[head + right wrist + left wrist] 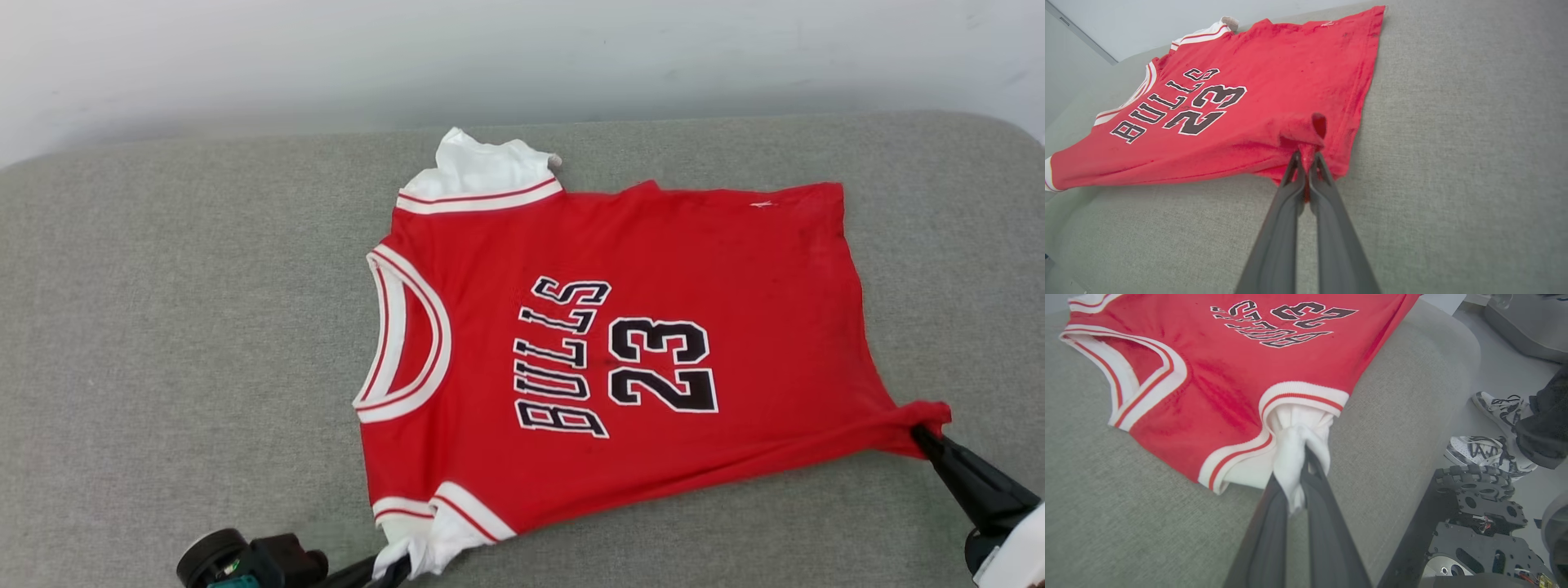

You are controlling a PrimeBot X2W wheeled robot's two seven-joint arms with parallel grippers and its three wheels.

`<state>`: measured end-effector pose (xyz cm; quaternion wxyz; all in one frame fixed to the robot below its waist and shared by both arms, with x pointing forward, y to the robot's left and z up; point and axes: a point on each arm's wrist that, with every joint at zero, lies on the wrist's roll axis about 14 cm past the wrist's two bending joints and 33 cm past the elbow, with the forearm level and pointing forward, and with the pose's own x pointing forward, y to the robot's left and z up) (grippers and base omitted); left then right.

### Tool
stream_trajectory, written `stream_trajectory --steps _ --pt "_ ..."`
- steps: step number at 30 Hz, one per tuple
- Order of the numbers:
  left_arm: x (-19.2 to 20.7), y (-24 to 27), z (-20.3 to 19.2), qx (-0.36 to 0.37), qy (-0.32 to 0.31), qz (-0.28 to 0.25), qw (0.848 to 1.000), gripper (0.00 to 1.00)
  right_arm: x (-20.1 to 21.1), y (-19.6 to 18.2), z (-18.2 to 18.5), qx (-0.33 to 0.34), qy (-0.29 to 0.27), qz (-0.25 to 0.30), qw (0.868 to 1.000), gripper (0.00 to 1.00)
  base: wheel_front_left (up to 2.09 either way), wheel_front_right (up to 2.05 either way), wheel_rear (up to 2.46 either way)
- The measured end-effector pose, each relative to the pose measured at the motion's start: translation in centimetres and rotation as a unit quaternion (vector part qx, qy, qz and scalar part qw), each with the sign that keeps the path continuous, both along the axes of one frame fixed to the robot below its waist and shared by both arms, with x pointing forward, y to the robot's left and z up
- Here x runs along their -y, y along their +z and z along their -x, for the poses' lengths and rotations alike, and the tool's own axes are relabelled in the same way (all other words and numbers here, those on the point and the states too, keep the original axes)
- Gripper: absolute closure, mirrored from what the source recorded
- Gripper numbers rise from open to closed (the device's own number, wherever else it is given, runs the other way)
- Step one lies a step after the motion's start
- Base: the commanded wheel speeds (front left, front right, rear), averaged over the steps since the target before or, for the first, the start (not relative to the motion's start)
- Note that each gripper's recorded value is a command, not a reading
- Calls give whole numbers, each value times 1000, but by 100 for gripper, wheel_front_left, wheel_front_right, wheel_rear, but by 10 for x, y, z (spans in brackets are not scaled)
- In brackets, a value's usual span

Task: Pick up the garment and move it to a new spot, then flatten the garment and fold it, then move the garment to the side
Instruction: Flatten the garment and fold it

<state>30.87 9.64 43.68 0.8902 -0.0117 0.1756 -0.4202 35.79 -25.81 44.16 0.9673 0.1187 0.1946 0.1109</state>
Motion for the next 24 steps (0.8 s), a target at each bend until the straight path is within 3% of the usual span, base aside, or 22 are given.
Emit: stream_trajectory --steps 13,24 --pt "-7 7 17 -28 -7 9 1000 100 -6 -7 26 -42 7 -30 999 100 0 0 0" --pt "-13 33 -16 -2 -38 -23 999 100 -9 5 9 -30 6 -42 999 100 0 0 0"
